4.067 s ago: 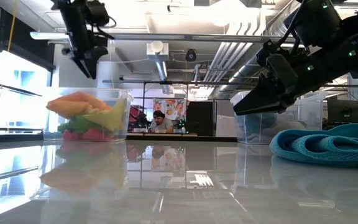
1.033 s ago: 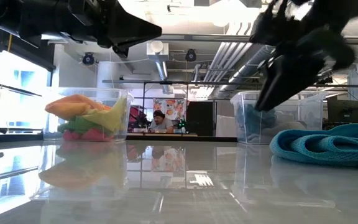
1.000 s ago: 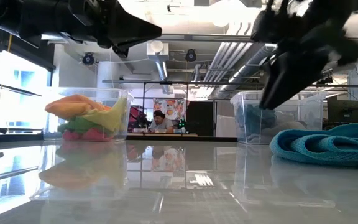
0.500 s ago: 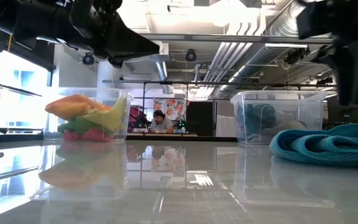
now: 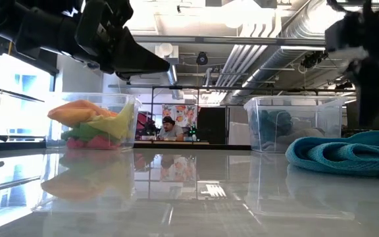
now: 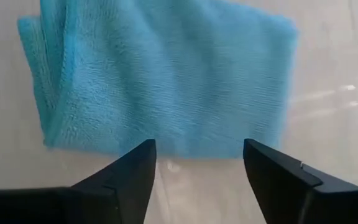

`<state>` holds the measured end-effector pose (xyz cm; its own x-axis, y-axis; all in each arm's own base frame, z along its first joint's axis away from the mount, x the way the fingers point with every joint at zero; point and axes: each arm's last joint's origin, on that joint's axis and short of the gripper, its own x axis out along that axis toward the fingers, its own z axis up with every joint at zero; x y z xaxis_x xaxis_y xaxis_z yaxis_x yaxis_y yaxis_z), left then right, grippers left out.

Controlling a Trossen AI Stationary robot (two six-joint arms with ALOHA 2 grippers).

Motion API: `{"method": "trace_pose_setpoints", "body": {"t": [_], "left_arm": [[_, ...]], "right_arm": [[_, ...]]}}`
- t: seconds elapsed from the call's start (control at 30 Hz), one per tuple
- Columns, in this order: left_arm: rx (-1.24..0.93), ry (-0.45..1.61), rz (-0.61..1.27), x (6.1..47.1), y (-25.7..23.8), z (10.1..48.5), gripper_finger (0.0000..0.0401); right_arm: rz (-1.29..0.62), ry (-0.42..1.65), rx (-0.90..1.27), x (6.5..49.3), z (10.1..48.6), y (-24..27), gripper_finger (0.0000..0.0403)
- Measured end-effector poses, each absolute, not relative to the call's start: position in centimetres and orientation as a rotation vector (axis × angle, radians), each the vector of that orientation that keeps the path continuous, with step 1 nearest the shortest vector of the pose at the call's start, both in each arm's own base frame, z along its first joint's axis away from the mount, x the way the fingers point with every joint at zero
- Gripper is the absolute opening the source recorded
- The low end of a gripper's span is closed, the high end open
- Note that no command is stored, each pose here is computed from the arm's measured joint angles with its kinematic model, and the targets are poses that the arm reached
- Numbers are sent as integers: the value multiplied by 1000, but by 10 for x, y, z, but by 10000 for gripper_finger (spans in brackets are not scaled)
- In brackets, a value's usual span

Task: Sort towels by color in basket
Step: Put the blue microfiber cloth into the left transparent bin

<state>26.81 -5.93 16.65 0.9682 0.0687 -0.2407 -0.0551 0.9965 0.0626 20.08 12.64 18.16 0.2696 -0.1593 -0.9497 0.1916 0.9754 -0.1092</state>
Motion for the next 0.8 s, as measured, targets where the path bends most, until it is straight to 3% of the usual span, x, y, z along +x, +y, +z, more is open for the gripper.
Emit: {"method": "trace_pose_setpoints", "body": {"t": [0.2, 0.37, 0.6, 0.8], "left_arm": [[128, 259, 57, 270, -59, 162, 3], [199, 246, 48, 271, -59, 161, 22], [259, 203, 83, 280, -57, 169, 79], [337, 130, -42, 292, -62, 185, 144]], "right_arm": [[-148, 1081, 167, 198, 137, 125, 238], [-234, 926, 204, 194, 117, 111, 220], [-307, 767, 174, 198, 109, 93, 145], [-452, 690, 111, 206, 111, 75, 76]]}}
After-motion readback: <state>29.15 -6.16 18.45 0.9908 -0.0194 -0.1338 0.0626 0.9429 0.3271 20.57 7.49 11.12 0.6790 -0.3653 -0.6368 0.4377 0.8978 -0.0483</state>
